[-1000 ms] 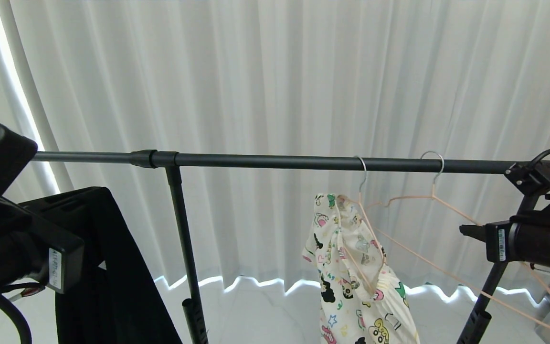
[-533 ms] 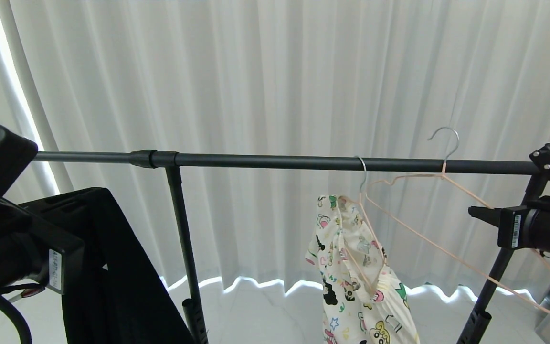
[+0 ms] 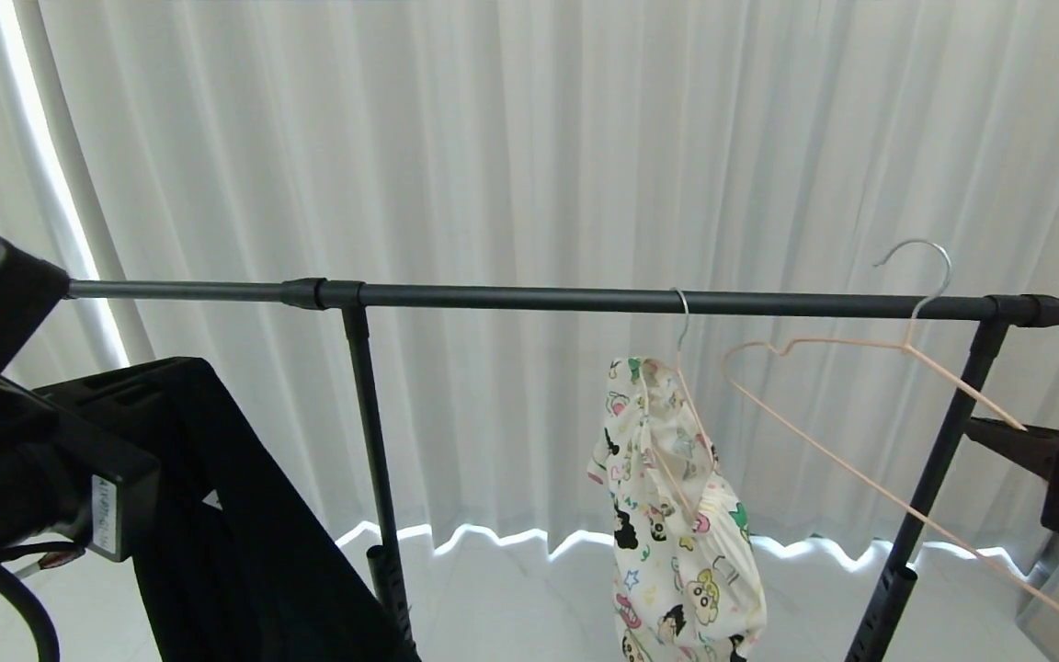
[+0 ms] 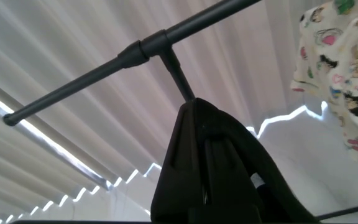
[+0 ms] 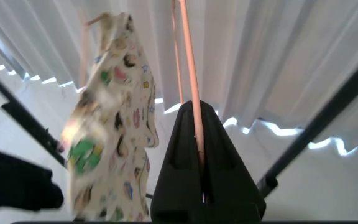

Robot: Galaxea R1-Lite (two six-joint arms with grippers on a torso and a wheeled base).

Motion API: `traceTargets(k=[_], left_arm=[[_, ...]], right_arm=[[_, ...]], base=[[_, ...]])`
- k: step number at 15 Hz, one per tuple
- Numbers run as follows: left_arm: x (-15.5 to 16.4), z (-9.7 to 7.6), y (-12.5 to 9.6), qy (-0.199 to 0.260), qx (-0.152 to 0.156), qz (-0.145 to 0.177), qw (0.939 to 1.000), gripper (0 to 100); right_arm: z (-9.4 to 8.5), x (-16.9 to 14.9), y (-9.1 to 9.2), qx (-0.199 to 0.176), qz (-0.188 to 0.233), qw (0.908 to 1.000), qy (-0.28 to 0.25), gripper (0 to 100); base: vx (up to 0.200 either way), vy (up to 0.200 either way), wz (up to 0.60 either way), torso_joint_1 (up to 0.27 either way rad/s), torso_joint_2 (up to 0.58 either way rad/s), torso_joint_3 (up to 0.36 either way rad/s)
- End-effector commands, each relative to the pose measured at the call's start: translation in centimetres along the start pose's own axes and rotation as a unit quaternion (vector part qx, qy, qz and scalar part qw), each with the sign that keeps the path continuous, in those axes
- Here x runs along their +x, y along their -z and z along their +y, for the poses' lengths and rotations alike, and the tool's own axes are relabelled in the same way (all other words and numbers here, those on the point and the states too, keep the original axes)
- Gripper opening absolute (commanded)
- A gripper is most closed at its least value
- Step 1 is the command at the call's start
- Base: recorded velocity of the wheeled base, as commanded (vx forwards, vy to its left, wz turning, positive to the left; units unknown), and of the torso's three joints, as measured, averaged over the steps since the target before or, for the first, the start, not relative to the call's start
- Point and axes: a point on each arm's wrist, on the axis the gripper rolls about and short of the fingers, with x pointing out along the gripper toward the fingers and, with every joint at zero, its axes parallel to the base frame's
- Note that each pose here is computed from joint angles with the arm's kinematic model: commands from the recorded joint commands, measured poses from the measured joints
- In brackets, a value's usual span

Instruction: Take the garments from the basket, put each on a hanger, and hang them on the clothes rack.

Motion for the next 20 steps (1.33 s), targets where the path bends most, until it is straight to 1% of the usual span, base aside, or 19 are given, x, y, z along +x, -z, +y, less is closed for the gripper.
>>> traceTargets(k=[1,4,6,8,11,13,14,15,17,18,19,20], left_arm=[[0.1,-0.1,0.0,0.001,0.002,0.002,1.0,0],[0.1,-0.1,0.0,0.001,0.002,0.002,1.0,0],[0.3,-0.2,0.0,0.002,0.003,0.005,1.0,0],[0.5,-0.4,0.0,0.005,0.005,0.009,0.9999,0],[0.9,-0.7,-0.2,0.012,0.01,0.01,0.9998,0],[1.9,-1.1,-1.0,0.014,0.008,0.015,0.9998,0],[2.9,-1.4,-1.7,0.013,-0.007,0.02,0.9997,0],[4.1,-1.9,-2.3,0.014,-0.029,0.028,0.9991,0],[7.0,-3.2,-2.9,0.013,-0.076,0.055,0.9955,0],[8.3,-3.6,-2.7,0.008,-0.088,0.07,0.9937,0],[9.5,-3.8,-2.3,-0.002,-0.091,0.088,0.9919,0],[10.4,-3.6,-2.1,-0.012,-0.091,0.099,0.9908,0]], right_arm=[[0.2,-1.7,0.1,-0.005,-0.025,0.9997,-0.003,0],[0.2,-1.8,-0.1,-0.006,-0.031,0.9995,-0.009,0],[0.4,-2.0,-0.5,-0.008,-0.038,0.9988,-0.031,0],[0.7,-2.2,-1.1,-0.011,-0.047,0.996,-0.075,0],[1.4,-2.3,-2.0,-0.018,-0.055,0.9889,-0.137,0],[2.2,-2.3,-1.9,-0.022,-0.05,0.9839,-0.17,0],[3.1,-2.4,-1.8,-0.022,-0.045,0.9781,-0.202,0],[4.0,-2.6,-1.7,-0.018,-0.038,0.971,-0.235,0],[6.4,-3.4,-1.2,-0.003,-0.014,0.9456,-0.325,0],[7.0,-3.6,-1.0,0.004,-0.002,0.9372,-0.349,0],[7.6,-3.8,-0.8,0.001,0.006,0.9289,-0.37,0],[7.9,-3.8,-0.7,0.0,0.012,0.9261,-0.377,0]], base=[[-0.2,0.0,0.0,-0.007,0.0,0.002],[-0.2,0.0,0.0,0.001,0.0,0.001],[-0.2,0.0,0.0,0.007,0.0,0.005],[0.0,0.0,0.0,0.0,0.0,0.0],[0.0,0.0,0.0,0.0,0.0,0.0],[0.0,0.0,0.0,0.0,0.0,0.0],[0.0,0.0,0.0,0.0,0.0,0.0],[0.0,0.0,0.0,0.0,0.0,0.0],[0.0,0.0,0.0,0.0,0.0,0.0],[0.0,0.0,0.0,0.0,0.0,0.0],[0.0,0.0,0.0,0.0,0.0,0.0],[0.0,0.0,0.0,0.0,0.0,0.0]])
